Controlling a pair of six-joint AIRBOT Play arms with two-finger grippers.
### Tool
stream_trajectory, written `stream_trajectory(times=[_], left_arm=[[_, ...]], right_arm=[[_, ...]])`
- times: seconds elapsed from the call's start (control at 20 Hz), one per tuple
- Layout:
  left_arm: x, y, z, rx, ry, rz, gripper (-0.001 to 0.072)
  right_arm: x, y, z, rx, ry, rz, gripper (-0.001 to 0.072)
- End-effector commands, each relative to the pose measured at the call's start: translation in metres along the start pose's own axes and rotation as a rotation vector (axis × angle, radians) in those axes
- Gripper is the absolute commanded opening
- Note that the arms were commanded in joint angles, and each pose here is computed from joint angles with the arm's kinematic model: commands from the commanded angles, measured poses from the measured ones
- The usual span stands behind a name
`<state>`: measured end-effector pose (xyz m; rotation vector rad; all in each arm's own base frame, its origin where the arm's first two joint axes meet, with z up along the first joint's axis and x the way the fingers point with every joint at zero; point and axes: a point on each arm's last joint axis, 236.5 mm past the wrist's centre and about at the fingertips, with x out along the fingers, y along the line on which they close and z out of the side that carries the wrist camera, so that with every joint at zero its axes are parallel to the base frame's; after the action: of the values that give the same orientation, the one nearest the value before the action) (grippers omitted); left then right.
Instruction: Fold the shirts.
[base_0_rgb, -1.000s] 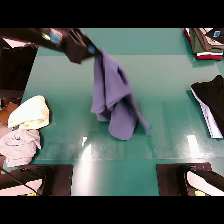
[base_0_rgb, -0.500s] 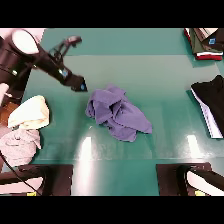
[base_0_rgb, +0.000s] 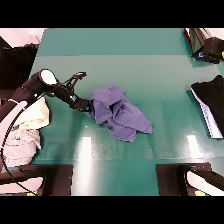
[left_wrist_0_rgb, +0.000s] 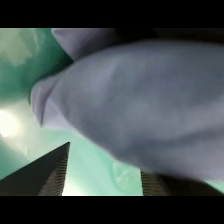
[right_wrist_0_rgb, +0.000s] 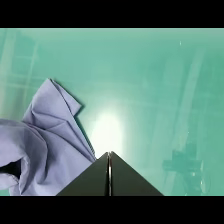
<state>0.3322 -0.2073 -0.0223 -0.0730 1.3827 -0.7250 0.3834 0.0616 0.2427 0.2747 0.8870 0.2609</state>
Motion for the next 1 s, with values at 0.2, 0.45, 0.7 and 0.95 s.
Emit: stream_trajectory(times=[0.2, 0.45, 0.7, 0.95], left_arm=[[0.024, -0.008, 0.005, -0.01, -0.052, 0.001, 0.024], [0.01, -0.004, 0.0, -0.013, -0.011, 0.022, 0.0023], [-0.07, -0.004, 0.028, 0.082, -0.093, 0.112, 0.0024], [-0.105, -0.018, 0.042, 0.133, -0.178, 0.138, 0.0023]], right_arm=[[0.003, -0.001, -0.013, 0.005, 0.052, 0.0, 0.0016], [0.0, -0.002, -0.048, -0.03, 0.201, 0.002, 0.0017], [0.03, -0.015, -0.128, 0.006, 0.409, 0.03, 0.021], [0.098, -0.013, -0.238, 0.192, 0.582, 0.18, 0.0516]])
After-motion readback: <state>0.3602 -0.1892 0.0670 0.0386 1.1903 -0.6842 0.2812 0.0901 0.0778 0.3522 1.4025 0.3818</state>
